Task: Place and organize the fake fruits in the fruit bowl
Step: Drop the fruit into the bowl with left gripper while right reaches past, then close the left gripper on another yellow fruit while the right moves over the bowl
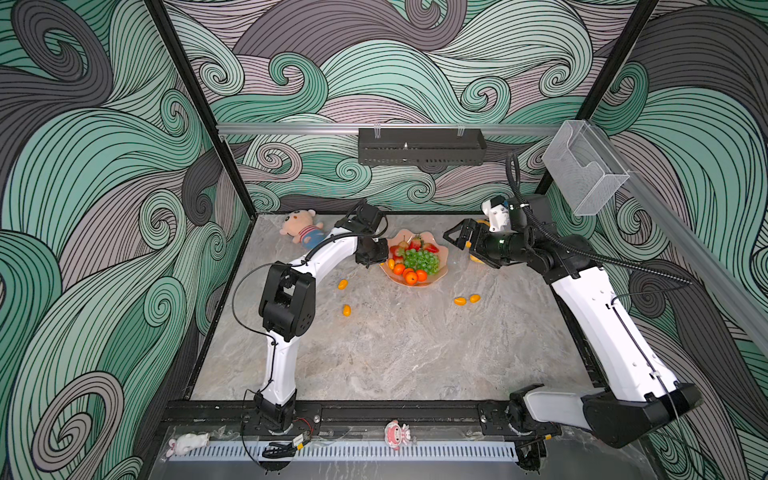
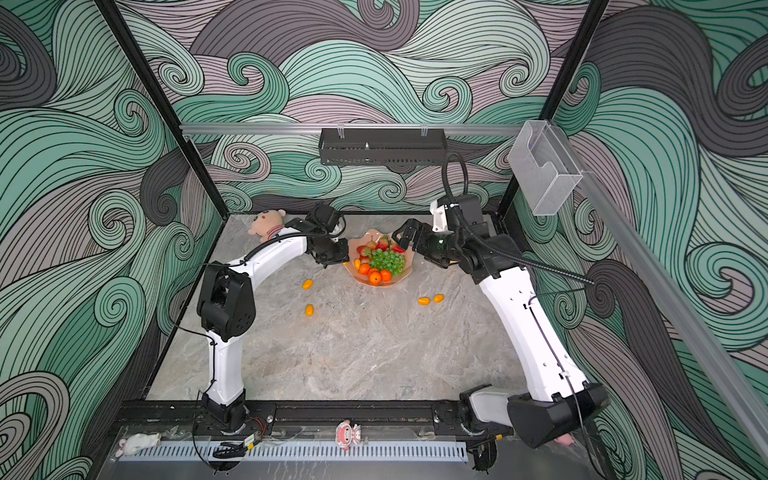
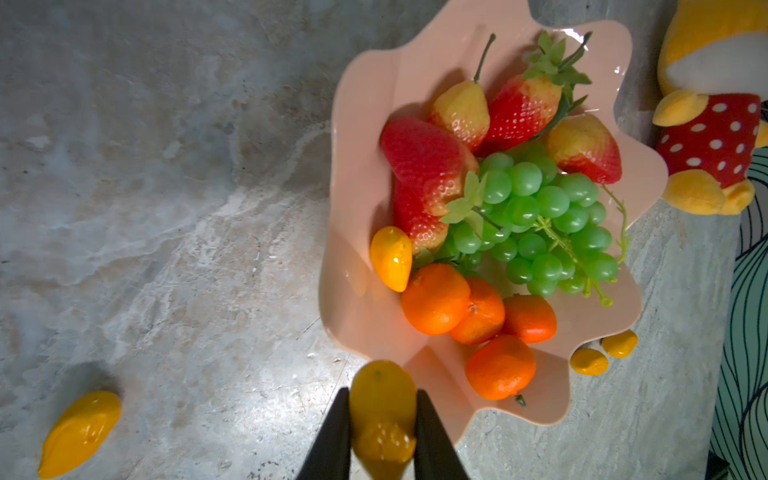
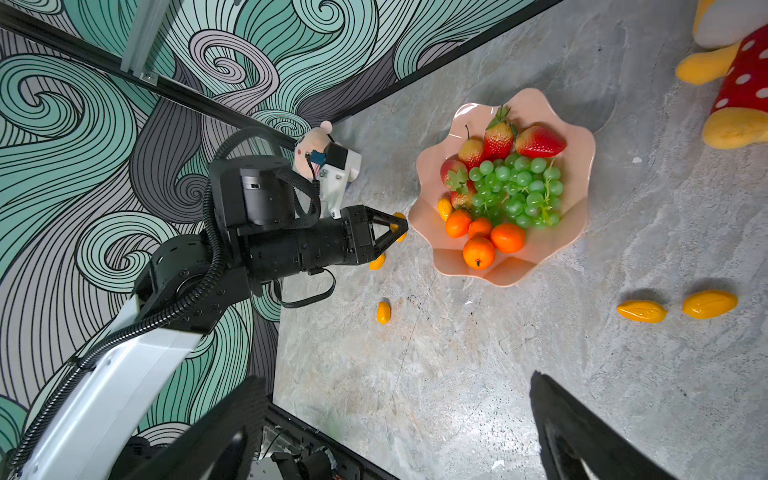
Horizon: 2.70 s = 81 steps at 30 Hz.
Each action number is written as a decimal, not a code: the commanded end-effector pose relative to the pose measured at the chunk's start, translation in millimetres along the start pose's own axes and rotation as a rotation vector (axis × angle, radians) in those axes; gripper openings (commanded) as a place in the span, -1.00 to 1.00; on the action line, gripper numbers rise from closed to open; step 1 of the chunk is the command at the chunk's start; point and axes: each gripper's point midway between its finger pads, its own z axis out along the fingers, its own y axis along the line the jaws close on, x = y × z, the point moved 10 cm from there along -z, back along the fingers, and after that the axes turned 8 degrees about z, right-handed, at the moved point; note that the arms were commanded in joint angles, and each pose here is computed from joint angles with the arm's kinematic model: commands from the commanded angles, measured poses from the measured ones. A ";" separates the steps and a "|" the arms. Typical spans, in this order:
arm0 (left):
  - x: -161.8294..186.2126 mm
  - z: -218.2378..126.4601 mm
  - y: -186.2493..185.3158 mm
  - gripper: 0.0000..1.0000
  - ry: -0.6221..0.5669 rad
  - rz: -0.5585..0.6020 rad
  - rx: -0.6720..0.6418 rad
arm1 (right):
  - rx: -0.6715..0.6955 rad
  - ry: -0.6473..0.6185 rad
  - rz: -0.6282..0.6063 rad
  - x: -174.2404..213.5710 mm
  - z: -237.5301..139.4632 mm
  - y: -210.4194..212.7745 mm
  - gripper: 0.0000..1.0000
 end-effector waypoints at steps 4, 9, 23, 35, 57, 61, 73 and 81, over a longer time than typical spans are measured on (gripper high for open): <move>-8.7 15.5 -7.7 -0.54 0.032 0.029 -0.025 | -0.030 -0.041 -0.024 -3.8 -19.4 3.0 0.98; -13.3 28.1 -7.4 -0.53 0.041 0.033 -0.039 | -0.024 -0.060 -0.023 -3.4 -24.0 1.8 0.98; -22.3 45.7 -6.3 -0.35 0.034 0.031 -0.072 | -0.029 -0.057 -0.021 -2.3 -24.2 -0.5 0.98; -30.1 15.1 -12.2 -0.18 -0.028 0.047 -0.080 | -0.090 -0.091 -0.034 -3.8 -30.8 6.5 0.98; 52.8 -59.9 64.7 -0.10 -0.090 -0.123 -0.353 | -0.222 0.046 -0.198 19.9 11.5 63.7 0.98; 59.9 -54.7 82.8 -0.01 -0.055 -0.168 -0.373 | -0.200 0.117 -0.247 34.2 47.6 71.8 0.98; 48.1 -28.5 109.1 0.02 0.040 -0.061 -0.288 | -0.006 0.173 -0.487 67.1 123.9 79.4 0.98; 46.2 -8.2 118.4 0.02 0.131 -0.017 -0.289 | 0.006 0.196 -0.525 71.0 126.8 77.4 0.98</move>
